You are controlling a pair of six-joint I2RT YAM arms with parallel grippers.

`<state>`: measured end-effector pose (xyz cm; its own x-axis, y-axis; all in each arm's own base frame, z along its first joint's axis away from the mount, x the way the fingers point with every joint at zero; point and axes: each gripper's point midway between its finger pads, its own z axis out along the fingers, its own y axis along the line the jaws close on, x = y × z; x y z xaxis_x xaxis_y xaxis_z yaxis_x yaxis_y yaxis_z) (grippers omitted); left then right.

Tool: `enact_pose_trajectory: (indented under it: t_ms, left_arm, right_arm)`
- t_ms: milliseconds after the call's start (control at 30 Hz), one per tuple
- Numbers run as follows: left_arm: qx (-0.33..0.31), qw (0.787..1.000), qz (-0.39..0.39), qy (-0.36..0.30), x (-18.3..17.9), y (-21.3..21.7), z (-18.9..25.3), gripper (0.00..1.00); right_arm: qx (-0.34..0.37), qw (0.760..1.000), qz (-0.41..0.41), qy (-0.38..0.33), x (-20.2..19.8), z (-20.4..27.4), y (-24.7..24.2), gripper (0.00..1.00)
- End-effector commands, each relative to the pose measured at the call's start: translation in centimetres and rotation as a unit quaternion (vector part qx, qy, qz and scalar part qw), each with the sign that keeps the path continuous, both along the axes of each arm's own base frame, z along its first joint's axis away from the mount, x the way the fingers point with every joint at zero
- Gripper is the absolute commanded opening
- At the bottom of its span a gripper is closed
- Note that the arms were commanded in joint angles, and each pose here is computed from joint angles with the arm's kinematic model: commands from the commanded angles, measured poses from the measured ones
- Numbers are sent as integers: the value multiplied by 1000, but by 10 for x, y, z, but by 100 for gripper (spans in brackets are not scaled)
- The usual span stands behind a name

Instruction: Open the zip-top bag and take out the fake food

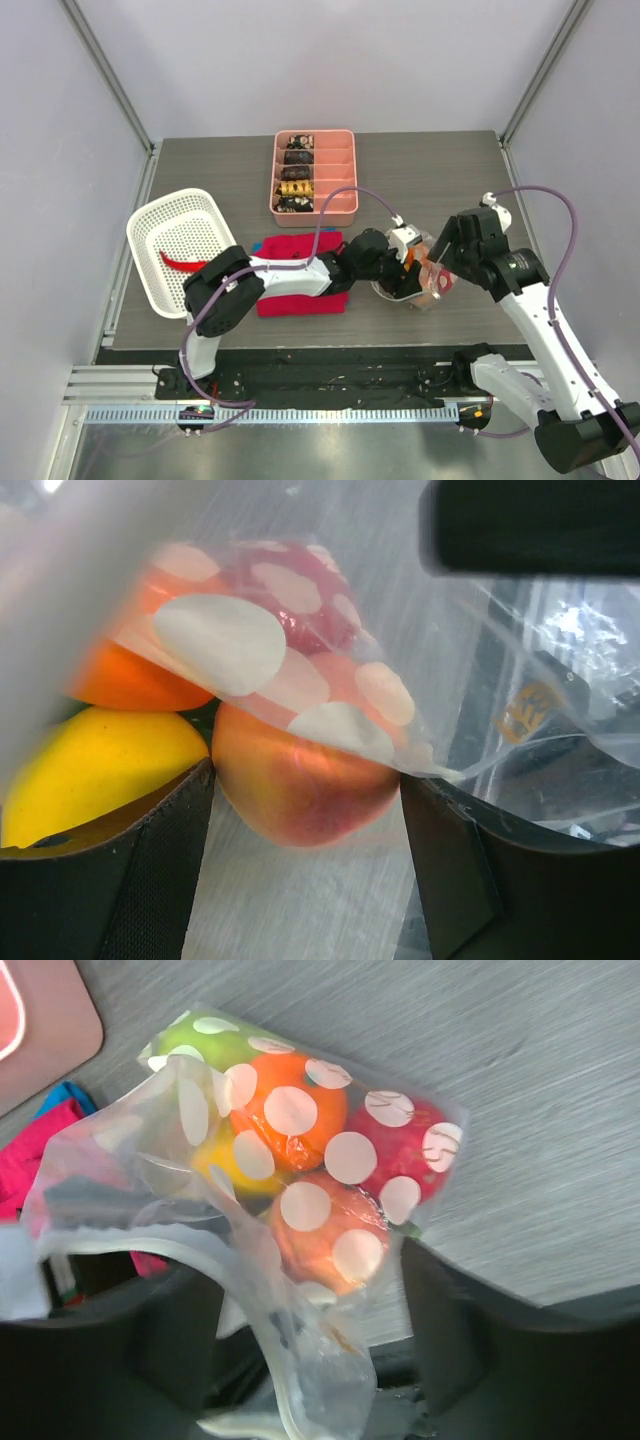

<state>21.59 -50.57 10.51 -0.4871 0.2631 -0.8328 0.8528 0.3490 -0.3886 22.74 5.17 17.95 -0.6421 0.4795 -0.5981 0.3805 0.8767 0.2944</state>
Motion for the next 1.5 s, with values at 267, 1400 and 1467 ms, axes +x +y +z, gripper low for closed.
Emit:
enact_pose_trajectory:
  t_ms: [267, 1400, 1467]
  left_arm:
    - [-41, 999, 6, 19, 22, 6, 16, 69]
    - [8, 998, -29, 48, 3, -5, -47, 79]
    - [1, 999, -22, 47, 7, -8, -49, 75]
  right_arm:
    - [-50, 983, -160, -71, -24, 52, -59, 44]
    - [145, 988, 25, 49, 7, -105, 56, 2]
    - [145, 988, 28, 50, 5, -106, 56, 1]
